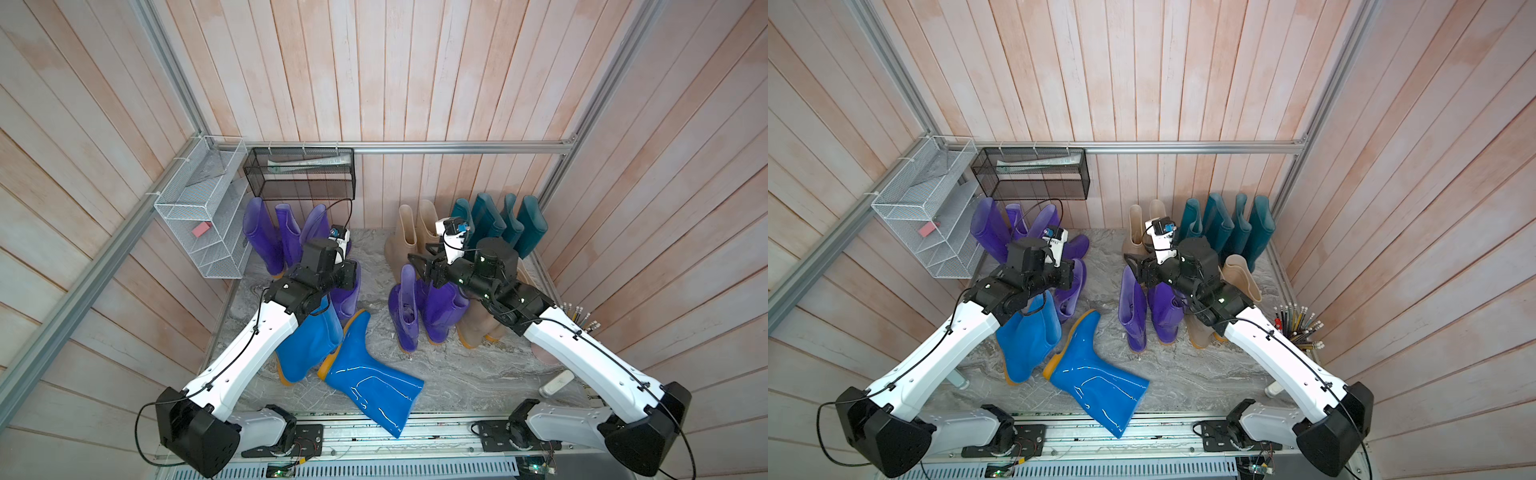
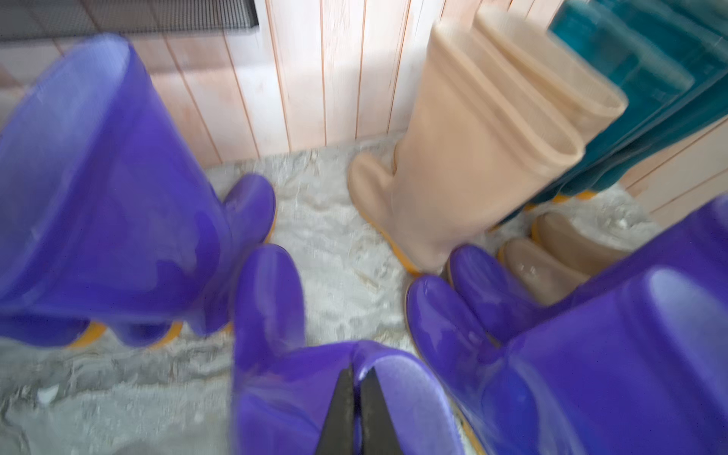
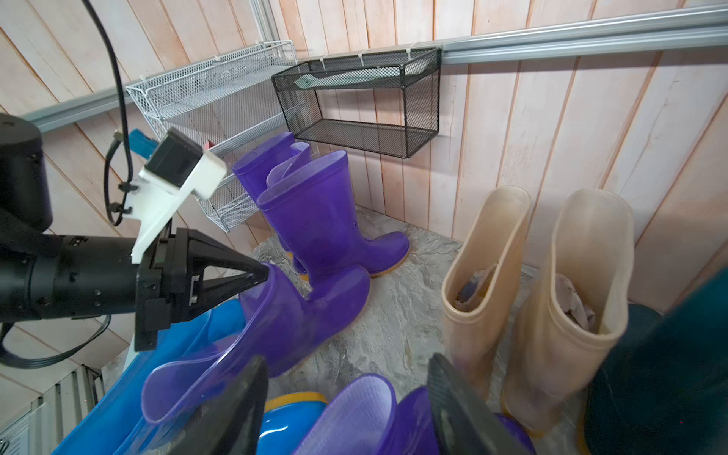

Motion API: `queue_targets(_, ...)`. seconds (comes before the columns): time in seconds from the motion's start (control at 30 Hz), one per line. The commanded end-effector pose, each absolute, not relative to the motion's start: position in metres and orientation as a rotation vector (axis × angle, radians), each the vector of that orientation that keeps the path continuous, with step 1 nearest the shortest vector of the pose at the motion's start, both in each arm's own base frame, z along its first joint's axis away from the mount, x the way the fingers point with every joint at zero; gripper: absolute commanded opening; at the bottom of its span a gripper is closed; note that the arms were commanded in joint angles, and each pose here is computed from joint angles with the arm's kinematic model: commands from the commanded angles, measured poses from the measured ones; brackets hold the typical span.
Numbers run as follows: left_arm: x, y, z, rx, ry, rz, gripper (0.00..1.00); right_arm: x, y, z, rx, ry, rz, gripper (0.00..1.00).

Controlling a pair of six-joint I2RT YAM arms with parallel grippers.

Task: Match and arrange rain boots in pairs
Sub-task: Pick up the rain boot at the center of the board, then place the rain boot at the center of the board.

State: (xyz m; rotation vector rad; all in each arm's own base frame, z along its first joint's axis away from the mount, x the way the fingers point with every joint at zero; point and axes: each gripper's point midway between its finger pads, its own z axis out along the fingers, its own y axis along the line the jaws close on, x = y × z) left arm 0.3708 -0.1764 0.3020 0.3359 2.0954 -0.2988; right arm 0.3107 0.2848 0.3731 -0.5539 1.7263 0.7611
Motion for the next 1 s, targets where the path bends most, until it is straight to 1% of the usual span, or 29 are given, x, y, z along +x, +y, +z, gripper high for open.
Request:
queue_targets(0.0, 0.395, -0.187, 0.354, 0.359, 1.929, -0.367, 0.0, 0.312, 0.294, 0.381, -0.567, 1.696, 0.793, 0.66)
queue_targets(0.27, 0.45, -0.179, 0.344, 0.273, 1.947, -0.365, 0.0, 0.311, 0.291, 0.375, -0.579, 1.712, 0.773, 0.66)
queue_targets(0.6, 0.466, -0.192, 0.359, 0.233, 1.89, -0.479, 0.0, 0.307, 0.277, 0.373, -0.561, 1.717, 0.732, 0.66)
queue_targets(0.83, 0.5, -0.211, 0.37, 0.351, 1.823, -0.549, 0.0, 0.307, 0.278, 0.367, -0.556, 1.726, 0.741, 0.66)
queue_targets(0.97, 0.524, -0.205, 0.365, 0.338, 1.822, -0.516, 0.0, 0.306, 0.275, 0.365, -0.55, 1.73, 0.736, 0.67)
